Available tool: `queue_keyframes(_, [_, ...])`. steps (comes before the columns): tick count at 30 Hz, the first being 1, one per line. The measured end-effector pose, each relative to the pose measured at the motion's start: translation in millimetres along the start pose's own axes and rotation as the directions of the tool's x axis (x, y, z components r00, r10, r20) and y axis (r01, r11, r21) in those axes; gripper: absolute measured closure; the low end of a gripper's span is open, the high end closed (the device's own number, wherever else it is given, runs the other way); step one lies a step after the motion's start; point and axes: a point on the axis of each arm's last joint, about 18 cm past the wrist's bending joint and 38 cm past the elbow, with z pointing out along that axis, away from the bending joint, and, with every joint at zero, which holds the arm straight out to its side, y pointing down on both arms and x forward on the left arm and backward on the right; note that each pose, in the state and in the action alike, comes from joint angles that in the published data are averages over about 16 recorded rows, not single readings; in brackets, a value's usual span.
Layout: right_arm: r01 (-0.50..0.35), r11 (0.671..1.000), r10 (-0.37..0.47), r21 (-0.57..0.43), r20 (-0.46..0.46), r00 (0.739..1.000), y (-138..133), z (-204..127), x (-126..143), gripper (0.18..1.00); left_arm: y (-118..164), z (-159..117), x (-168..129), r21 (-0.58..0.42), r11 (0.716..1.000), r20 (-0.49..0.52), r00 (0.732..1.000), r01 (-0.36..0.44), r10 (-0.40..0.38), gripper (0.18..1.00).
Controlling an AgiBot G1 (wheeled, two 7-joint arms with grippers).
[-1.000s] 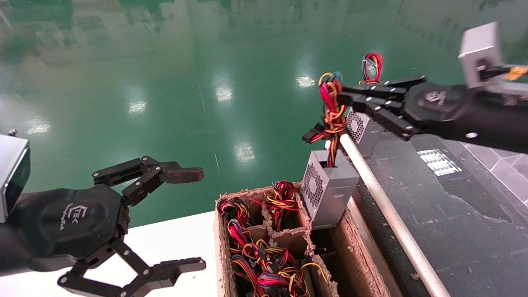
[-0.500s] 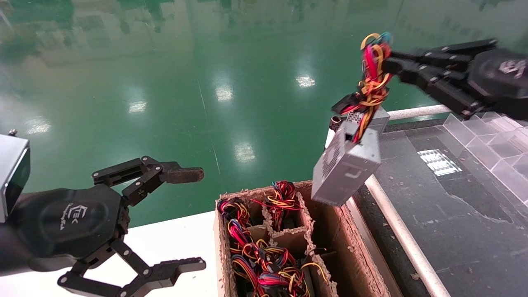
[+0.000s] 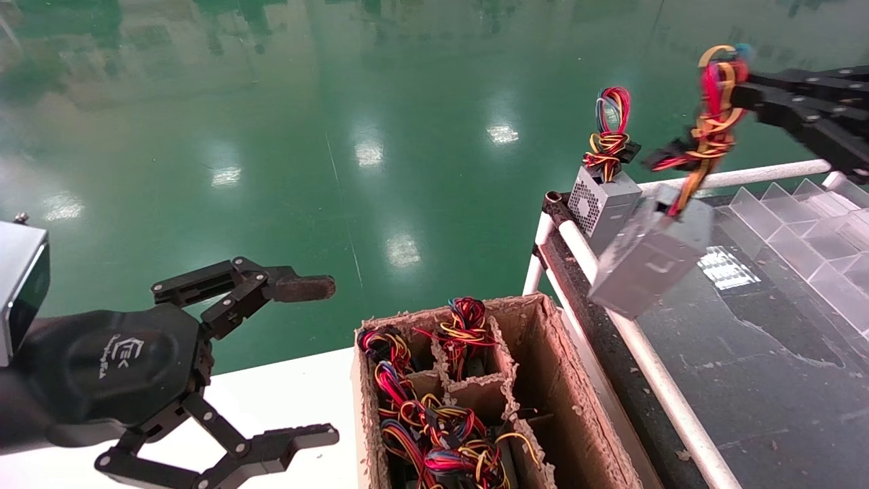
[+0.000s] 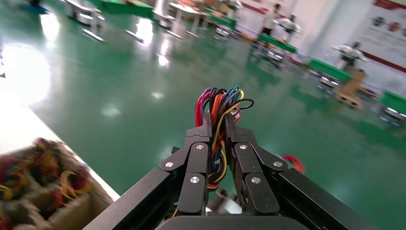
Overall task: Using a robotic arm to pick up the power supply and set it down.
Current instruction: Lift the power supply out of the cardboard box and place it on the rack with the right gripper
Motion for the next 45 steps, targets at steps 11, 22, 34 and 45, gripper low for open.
queue_keyframes(11, [-0.007,0.998,-0.001,-0.062,-0.127,0.992,14,-29,23,0.941,0,0,0,0.0,1.0,0.0,1.0,0.0,0.0,0.184])
queue_keyframes(22, [-0.016,0.997,0.004,-0.079,-0.147,0.989,18,-32,27,0.941,0,0,0,0.0,1.0,0.001,1.0,0.0,0.0,0.184])
queue_keyframes(34, [-0.018,0.995,0.001,-0.096,-0.174,0.985,22,-33,33,0.941,0,0,0,0.0,1.0,0.001,1.0,0.0,0.0,0.184])
queue_keyframes(45, [-0.025,0.984,-0.026,-0.177,-0.277,0.96,40,-33,59,0.941,0,0,0,0.0,1.0,0.0,1.0,0.0,0.0,0.184])
